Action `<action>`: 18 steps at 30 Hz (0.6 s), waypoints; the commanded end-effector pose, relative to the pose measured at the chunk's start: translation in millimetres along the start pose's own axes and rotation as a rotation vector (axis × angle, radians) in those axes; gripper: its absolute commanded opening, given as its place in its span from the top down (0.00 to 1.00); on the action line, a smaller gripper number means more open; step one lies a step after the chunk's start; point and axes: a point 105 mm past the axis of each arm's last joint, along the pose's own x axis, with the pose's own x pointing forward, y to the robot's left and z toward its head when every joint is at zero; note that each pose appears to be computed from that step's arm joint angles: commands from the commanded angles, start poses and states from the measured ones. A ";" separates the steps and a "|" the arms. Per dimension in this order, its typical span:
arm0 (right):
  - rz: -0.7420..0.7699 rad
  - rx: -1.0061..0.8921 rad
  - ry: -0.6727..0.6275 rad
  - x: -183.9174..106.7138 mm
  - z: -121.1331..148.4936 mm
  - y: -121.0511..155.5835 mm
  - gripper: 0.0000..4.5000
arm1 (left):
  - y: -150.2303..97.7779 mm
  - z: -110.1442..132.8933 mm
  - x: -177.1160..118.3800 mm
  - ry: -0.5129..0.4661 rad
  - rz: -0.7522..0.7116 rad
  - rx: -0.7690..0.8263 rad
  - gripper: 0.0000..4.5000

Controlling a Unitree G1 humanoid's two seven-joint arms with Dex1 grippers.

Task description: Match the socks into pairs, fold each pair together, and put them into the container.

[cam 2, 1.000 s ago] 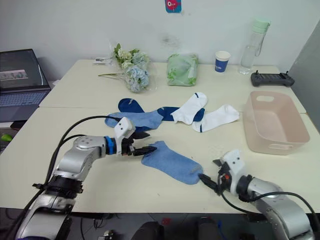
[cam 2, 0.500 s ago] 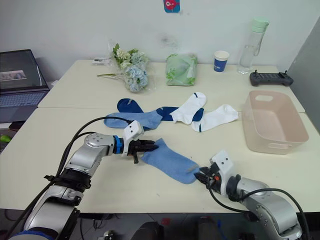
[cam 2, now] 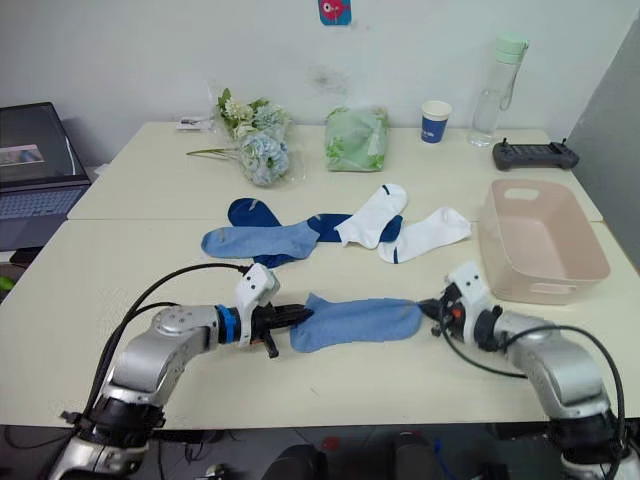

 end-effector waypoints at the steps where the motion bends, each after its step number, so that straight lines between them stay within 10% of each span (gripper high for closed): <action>1: 0.019 -0.074 -0.019 19.3 18.1 -6.7 0.99 | -23.0 9.3 -4.7 -0.064 0.061 -0.085 1.00; 8: 0.077 -0.121 -0.019 45.4 28.2 -0.3 0.95 | -24.9 4.6 -12.0 -0.102 0.192 -0.169 0.95; 18: 0.002 -0.069 -0.057 9.0 28.1 -10.1 0.25 | -3.2 9.1 -49.2 -0.094 0.117 -0.086 0.30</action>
